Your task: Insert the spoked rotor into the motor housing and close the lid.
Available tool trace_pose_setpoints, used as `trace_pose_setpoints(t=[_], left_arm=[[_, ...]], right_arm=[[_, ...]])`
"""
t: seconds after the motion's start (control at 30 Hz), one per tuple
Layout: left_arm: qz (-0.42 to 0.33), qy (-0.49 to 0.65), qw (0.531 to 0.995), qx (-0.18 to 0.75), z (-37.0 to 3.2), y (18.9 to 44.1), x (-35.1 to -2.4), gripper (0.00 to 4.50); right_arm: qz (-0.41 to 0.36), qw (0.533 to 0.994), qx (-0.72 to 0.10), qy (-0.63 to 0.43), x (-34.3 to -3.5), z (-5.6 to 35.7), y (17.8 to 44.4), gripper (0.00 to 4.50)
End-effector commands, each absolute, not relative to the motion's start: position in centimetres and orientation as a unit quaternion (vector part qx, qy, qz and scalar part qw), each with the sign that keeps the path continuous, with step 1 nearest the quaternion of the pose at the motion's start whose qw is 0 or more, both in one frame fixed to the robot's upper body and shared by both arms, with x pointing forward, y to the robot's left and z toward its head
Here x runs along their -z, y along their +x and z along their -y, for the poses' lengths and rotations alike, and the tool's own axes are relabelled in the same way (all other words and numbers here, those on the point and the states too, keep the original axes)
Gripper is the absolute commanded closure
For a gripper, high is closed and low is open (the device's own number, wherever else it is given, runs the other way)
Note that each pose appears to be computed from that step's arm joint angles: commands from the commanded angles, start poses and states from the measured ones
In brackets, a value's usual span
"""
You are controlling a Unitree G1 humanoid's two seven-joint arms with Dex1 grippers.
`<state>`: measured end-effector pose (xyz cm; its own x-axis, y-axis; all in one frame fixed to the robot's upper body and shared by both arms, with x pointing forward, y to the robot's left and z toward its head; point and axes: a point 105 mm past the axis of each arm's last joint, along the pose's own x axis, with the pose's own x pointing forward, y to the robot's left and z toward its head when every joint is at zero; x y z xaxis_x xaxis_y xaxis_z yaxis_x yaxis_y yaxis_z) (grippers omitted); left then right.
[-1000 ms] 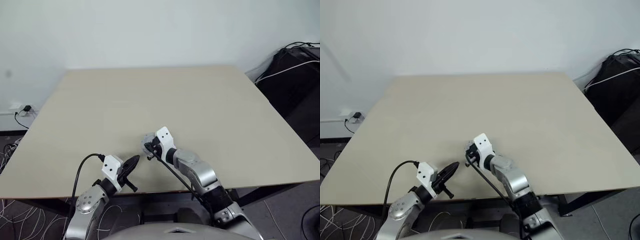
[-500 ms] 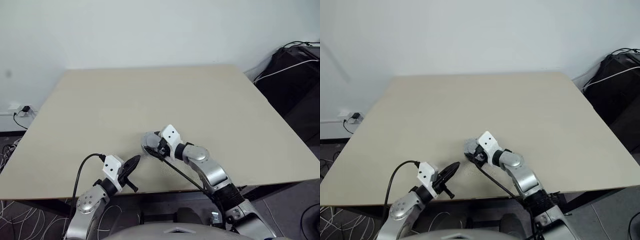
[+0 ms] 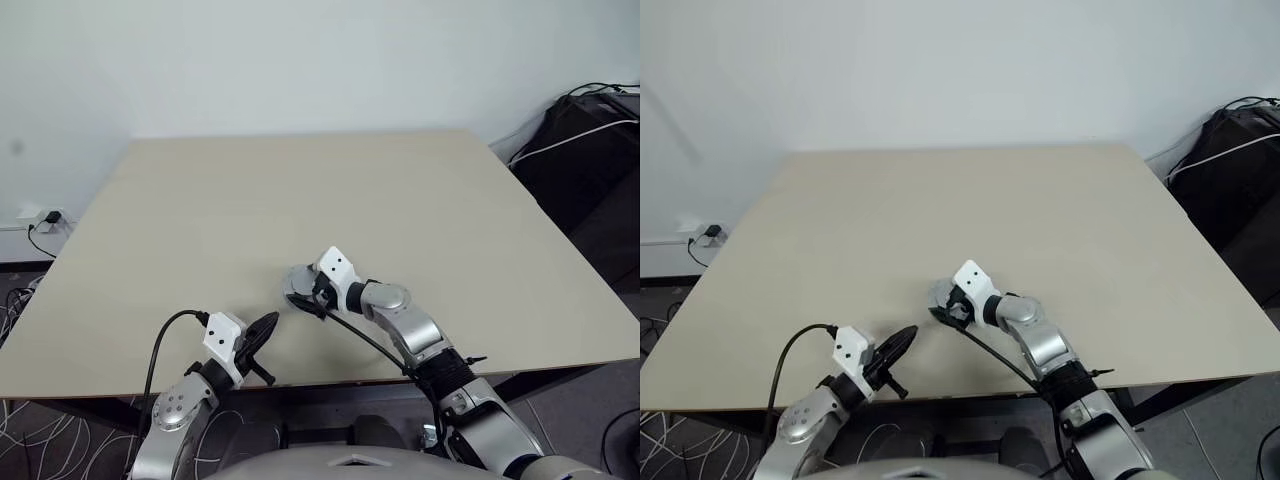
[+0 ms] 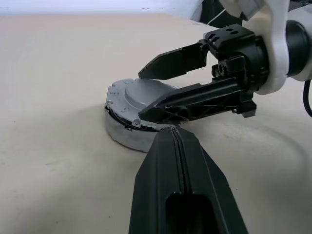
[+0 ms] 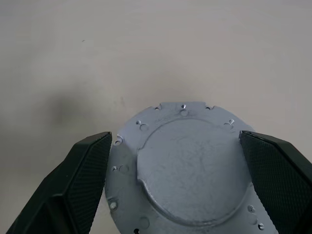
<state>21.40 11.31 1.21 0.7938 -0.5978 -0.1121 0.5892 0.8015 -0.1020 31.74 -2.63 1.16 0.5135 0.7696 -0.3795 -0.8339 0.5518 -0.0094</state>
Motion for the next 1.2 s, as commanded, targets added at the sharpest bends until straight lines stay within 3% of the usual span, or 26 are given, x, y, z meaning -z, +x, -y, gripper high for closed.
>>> trace_pose_setpoints(t=[0.03,0.23,0.33,0.4,0.7,1.2], left_arm=[[-0.031,-0.032,0.949,0.313,-11.2,21.8,-3.1,4.5],[-0.033,-0.033,0.949,0.312,-11.2,21.7,-3.0,4.5],[-0.033,-0.033,0.948,0.313,-11.2,21.7,-3.1,4.5],[-0.034,-0.033,0.948,0.314,-11.2,21.7,-3.0,4.5],[-0.037,-0.035,0.946,0.319,-11.1,21.7,-3.0,4.5],[-0.043,-0.036,0.946,0.32,-11.0,21.6,-2.9,4.5]], right_arm=[[-0.162,0.87,-0.455,-0.093,-1.9,2.9,32.7,0.03],[-0.183,0.869,-0.45,-0.097,-1.2,3.4,32.5,0.03],[-0.184,0.871,-0.446,-0.096,-1.2,3.6,32.5,0.58],[-0.183,0.871,-0.446,-0.096,-1.3,3.6,32.4,1.25],[-0.183,0.89,-0.4,-0.116,-1.5,4.1,33.0,1.27],[-0.203,0.874,-0.414,-0.151,-1.0,3.6,32.7,1.27]])
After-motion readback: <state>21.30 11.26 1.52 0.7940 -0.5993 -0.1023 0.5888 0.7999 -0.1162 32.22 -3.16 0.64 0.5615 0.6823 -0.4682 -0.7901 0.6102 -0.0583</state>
